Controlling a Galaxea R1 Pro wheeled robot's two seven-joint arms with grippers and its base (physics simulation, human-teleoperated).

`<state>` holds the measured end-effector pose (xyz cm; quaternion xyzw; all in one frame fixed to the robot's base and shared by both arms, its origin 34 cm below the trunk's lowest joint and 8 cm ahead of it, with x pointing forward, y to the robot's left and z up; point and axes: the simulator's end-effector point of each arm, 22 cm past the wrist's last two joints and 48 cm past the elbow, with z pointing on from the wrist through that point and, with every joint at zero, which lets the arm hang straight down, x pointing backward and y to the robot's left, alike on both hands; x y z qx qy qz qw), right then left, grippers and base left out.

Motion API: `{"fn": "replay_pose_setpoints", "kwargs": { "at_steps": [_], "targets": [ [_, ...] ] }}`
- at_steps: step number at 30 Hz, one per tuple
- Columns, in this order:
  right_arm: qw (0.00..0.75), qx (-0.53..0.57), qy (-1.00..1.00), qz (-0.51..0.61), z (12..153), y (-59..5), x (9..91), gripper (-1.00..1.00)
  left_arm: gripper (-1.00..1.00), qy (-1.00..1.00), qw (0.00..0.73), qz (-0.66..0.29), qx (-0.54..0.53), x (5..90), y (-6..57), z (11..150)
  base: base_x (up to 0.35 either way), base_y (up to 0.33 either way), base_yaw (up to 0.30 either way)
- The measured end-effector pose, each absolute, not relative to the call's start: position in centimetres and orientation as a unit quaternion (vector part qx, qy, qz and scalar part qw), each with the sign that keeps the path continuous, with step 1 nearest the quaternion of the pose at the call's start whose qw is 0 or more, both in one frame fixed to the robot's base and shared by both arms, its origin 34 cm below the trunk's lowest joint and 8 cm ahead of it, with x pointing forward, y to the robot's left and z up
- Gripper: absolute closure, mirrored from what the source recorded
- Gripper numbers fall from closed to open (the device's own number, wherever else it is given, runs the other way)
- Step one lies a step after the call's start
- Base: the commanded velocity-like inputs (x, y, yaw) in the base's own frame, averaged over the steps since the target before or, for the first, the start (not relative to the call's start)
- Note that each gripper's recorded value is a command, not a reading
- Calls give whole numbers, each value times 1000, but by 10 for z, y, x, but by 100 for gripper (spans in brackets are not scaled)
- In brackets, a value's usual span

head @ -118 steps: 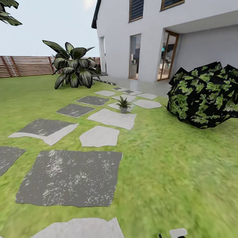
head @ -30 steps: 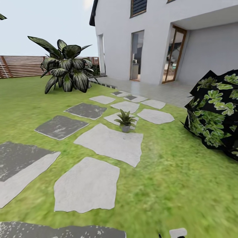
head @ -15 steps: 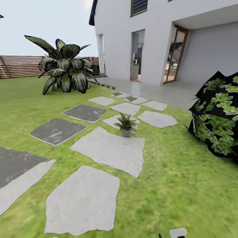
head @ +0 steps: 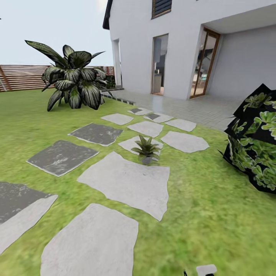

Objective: Pick up the pesticide atomizer in the garden and spray insectifuge to fully cover both potted plants in the garden.

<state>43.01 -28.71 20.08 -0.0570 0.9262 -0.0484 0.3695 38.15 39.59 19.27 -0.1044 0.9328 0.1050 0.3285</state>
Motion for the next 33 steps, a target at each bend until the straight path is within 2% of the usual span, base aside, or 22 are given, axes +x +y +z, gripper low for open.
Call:
{"fn": "replay_pose_setpoints", "kwargs": {
  "at_steps": [33],
  "targets": [
    [358,-58,931,-49,193,-289,422,-100,100,937,318,105,-103,374,395,186,289,-151,0]
  ]
}}
